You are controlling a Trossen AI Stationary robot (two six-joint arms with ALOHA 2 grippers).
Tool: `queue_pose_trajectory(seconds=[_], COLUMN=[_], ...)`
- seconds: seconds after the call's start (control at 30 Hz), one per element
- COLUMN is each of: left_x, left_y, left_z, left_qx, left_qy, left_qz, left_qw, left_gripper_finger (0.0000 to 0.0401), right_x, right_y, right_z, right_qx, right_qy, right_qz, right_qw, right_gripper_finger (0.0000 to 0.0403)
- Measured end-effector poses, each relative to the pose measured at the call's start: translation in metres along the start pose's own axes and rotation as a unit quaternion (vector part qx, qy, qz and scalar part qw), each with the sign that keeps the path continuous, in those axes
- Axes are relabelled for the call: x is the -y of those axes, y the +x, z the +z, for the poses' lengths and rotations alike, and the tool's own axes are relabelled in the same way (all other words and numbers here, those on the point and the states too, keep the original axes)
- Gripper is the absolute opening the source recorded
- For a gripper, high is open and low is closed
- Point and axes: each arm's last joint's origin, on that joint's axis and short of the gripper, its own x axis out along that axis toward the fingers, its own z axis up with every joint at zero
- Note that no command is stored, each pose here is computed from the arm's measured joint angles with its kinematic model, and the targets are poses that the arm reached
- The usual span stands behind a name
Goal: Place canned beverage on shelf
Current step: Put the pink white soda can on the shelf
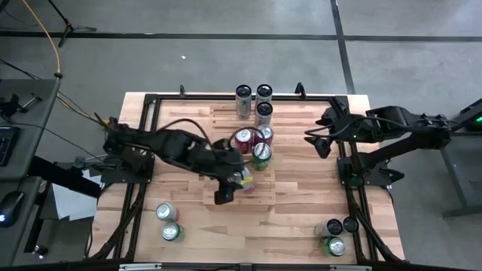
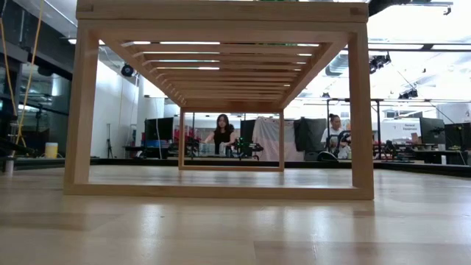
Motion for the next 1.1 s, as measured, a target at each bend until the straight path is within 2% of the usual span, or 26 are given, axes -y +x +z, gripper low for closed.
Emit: queue_pose_trajectory(seconds=[0.33, 0.67, 0.93, 1.1], left_x=[0.009, 0.010, 0.012, 0.012], left_y=[0.041, 0.042, 0.045, 0.050], left_z=[0.005, 0.005, 0.004, 0.004], left_qx=[-0.014, -0.009, -0.023, -0.027], left_qy=[0.009, 0.014, 0.028, 0.035], left_qz=[0.031, 0.047, 0.023, 0.026], left_qw=[0.999, 0.999, 0.999, 0.999], left_gripper_finger=[0.0272, 0.0272, 0.0272, 0.0312], right_x=[0.002, 0.002, -0.002, -0.003], right_y=[0.000, 0.000, 0.000, 0.000], right_z=[-0.002, -0.002, 0.001, 0.002], right_qx=[-0.009, -0.009, -0.007, -0.002], right_qy=[-0.010, -0.009, 0.013, 0.018], right_qz=[-0.010, -0.010, 0.023, 0.031], right_qw=[1.000, 1.000, 1.000, 0.999], right_gripper_finger=[0.0355, 0.0355, 0.0355, 0.0355])
